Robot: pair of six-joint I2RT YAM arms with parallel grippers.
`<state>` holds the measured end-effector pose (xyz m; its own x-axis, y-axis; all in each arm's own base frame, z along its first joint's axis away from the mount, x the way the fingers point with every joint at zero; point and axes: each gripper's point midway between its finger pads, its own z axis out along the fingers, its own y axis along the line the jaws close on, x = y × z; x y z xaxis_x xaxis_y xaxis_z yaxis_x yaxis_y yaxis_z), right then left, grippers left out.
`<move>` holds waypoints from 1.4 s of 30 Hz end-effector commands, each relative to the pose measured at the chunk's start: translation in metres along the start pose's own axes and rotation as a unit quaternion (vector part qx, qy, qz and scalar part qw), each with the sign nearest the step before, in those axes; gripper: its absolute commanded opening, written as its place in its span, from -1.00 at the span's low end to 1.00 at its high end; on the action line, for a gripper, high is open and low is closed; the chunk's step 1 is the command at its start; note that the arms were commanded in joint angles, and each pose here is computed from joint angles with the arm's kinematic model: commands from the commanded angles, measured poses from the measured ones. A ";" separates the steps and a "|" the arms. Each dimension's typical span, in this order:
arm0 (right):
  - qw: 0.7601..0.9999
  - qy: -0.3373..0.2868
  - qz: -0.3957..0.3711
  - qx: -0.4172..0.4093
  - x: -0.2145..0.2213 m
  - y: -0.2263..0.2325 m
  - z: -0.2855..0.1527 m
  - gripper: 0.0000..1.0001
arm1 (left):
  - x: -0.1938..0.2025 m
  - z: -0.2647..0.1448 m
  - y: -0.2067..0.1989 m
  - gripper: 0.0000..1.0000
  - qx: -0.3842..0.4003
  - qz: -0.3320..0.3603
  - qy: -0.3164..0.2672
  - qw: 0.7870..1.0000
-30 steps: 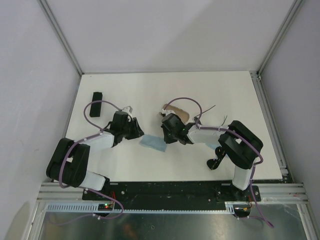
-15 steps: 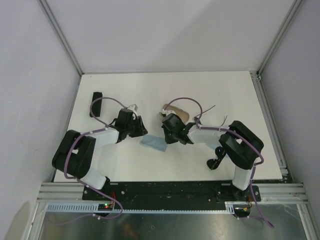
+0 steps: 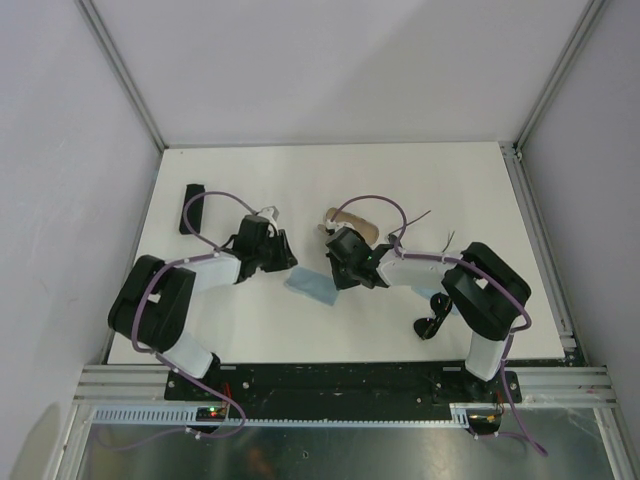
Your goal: Organize the sunglasses
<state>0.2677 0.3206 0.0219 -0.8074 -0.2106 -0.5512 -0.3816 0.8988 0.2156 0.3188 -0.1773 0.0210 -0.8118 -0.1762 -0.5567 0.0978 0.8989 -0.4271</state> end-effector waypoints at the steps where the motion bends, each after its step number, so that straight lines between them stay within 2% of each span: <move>1: 1.000 -0.015 -0.001 0.003 -0.010 -0.001 -0.011 -0.97 | 0.004 0.009 -0.002 -0.23 -0.005 0.029 0.014 0.999; 10: 1.000 -0.013 0.006 -0.003 -0.011 -0.001 -0.012 -0.97 | 0.026 0.012 -0.008 -0.33 0.004 0.037 0.050 0.998; 19: 1.000 -0.012 0.009 -0.007 -0.011 -0.001 -0.012 -0.97 | 0.035 0.002 0.000 -0.45 -0.014 0.035 0.056 0.998; 32: 1.000 -0.008 0.014 -0.013 -0.010 0.001 -0.010 -0.96 | 0.052 0.001 -0.003 -0.44 0.001 0.038 0.084 0.996; 37: 1.000 -0.009 0.014 -0.014 -0.010 0.001 -0.011 -0.96 | 0.057 0.005 -0.003 -0.61 0.001 0.034 0.093 0.995; 42: 1.000 -0.009 0.014 -0.016 -0.011 0.002 -0.011 -0.96 | 0.057 0.009 -0.007 -0.91 0.007 0.035 0.100 0.994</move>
<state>0.2659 0.3157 0.0219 -0.8229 -0.2081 -0.5287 -0.3743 0.8986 0.2289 0.3028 -0.2039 0.0143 -0.8425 -0.0930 -0.5306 0.1835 0.8765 -0.4450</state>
